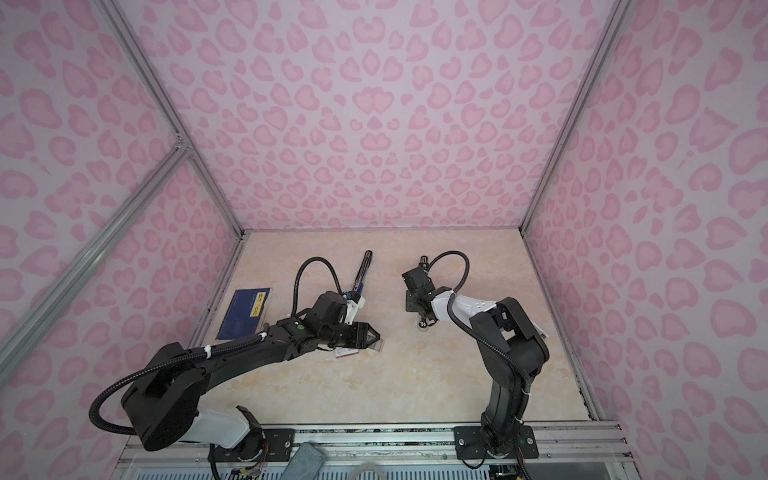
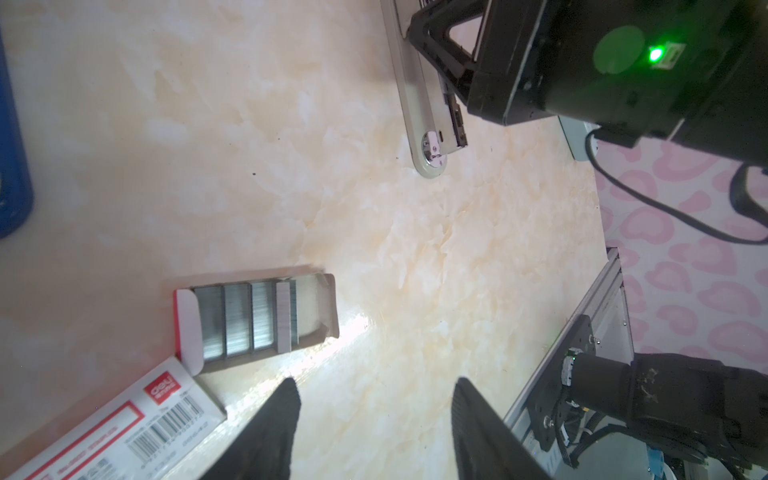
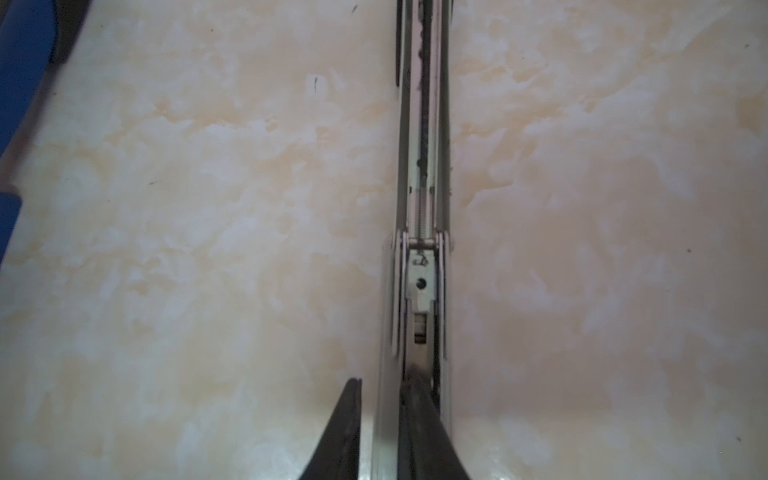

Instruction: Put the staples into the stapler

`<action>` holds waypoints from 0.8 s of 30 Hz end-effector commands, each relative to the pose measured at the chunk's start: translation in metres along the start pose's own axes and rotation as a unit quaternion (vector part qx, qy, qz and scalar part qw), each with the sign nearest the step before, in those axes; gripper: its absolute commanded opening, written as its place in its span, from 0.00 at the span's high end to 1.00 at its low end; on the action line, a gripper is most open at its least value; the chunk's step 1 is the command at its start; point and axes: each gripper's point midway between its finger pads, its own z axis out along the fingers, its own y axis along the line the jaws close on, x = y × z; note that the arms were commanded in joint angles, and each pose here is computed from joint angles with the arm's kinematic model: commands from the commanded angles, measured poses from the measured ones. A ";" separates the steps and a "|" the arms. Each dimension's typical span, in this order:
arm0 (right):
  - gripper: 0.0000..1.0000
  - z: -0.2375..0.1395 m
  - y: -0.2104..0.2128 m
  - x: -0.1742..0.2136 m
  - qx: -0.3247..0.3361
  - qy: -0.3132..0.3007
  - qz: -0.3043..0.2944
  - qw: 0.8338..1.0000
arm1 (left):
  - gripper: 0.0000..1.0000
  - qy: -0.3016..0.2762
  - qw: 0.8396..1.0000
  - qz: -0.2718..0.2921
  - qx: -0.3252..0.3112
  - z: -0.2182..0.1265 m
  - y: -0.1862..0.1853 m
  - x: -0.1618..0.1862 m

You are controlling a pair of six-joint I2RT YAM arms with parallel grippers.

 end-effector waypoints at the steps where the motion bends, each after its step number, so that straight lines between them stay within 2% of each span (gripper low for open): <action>1: 0.78 -0.005 -0.002 0.021 0.002 0.026 0.001 1.000 | 0.39 -0.009 1.000 0.005 0.012 0.000 -0.006 -0.006; 7: 0.77 -0.025 -0.001 0.026 -0.008 0.018 0.007 1.000 | 0.39 -0.010 1.000 0.003 0.011 -0.001 -0.006 -0.006; 12: 0.69 -0.048 -0.021 0.017 0.006 -0.004 0.022 1.000 | 0.38 -0.018 1.000 0.003 0.008 -0.004 -0.006 -0.009; 17: 0.63 -0.048 -0.043 0.026 0.005 0.003 0.041 0.999 | 0.38 -0.025 1.000 0.003 0.002 -0.004 -0.006 -0.013; 24: 0.61 -0.035 -0.009 0.043 -0.049 0.037 0.020 0.998 | 0.37 -0.032 0.999 0.005 -0.003 -0.003 -0.010 -0.024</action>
